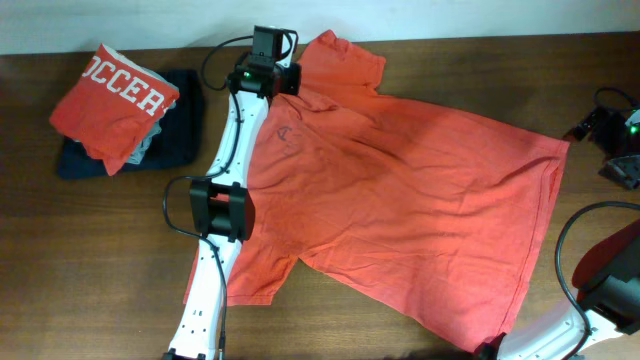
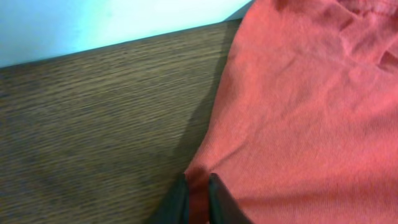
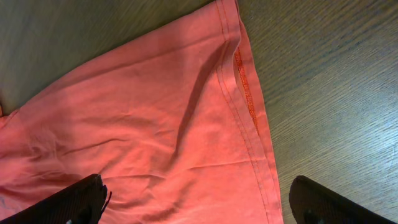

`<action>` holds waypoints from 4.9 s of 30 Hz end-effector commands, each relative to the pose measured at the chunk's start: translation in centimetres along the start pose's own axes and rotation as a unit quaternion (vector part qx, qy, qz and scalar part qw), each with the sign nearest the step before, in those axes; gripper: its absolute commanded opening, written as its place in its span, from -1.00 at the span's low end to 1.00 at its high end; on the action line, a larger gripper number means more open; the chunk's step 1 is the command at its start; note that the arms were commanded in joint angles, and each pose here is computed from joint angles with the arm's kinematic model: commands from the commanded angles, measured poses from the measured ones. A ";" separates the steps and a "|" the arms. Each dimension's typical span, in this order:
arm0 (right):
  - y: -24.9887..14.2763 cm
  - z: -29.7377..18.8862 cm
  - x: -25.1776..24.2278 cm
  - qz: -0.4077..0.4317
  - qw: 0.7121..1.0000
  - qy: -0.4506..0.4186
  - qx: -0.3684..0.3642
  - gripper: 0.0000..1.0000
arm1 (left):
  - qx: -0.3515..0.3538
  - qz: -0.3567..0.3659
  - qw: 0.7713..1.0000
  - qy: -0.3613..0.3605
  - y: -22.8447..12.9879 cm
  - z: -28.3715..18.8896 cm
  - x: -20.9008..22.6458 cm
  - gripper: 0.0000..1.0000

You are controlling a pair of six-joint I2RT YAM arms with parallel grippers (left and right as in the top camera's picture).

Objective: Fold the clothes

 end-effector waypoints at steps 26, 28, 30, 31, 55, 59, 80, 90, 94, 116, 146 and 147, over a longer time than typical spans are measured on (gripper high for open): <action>1.6 -0.9 0.4 -0.007 0.999 0.010 -0.049 0.97 | -0.025 -0.189 0.981 0.024 10.2 -27.9 5.9 0.31; 1.7 -1.0 0.9 -0.009 0.998 0.033 -0.054 0.97 | -0.013 -0.199 0.979 0.034 9.7 -27.9 7.1 0.62; 1.8 -0.8 1.2 -0.016 0.998 0.038 -0.054 0.97 | -0.006 -0.206 0.978 0.041 9.4 -28.0 7.9 0.74; 1.8 -0.7 1.2 -0.024 0.998 0.032 -0.052 0.97 | -0.003 -0.208 0.977 0.044 9.3 -28.1 8.2 0.90; 0.4 2.9 5.6 -0.160 0.987 -0.030 0.014 -0.92 | 0.007 -0.213 0.976 0.048 8.9 -28.2 8.5 0.98; 0.6 4.8 7.6 -0.191 0.980 -0.052 0.017 -0.92 | 0.007 -0.213 0.976 0.048 8.9 -28.2 8.5 0.98; 2.6 16.8 4.0 -0.160 0.968 -0.190 0.034 -0.92 | 0.007 -0.213 0.976 0.048 8.9 -28.2 8.5 0.98; 1.7 18.2 -0.3 -0.112 0.968 -0.214 0.071 -0.92 | 0.007 -0.213 0.976 0.048 8.9 -28.2 8.5 0.98; 0.9 19.0 -2.1 -0.089 0.970 -0.205 0.094 -0.92 | 0.007 -0.213 0.976 0.048 8.9 -28.2 8.5 0.98; 6.4 24.5 -4.2 -0.113 0.977 -0.169 -0.062 -0.92 | 0.007 -0.213 0.976 0.048 8.9 -28.2 8.5 0.98; 7.5 -11.6 7.2 -0.077 0.982 -0.032 -0.170 -0.35 | 0.007 -0.213 0.976 0.048 8.9 -28.2 8.5 0.98; 7.3 -12.0 7.6 -0.080 0.981 -0.019 -0.173 -0.35 | 0.007 -0.213 0.976 0.048 8.9 -28.2 8.5 0.98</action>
Point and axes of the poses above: each gripper's point midway between its finger pads, its own z axis out along the fingers, its own x axis along the line the jaws close on, y = z × x, the point moved 6 cm from there along -z, back along the fingers, and after that the axes turned 13 degrees about -z, right-handed, at the moved point
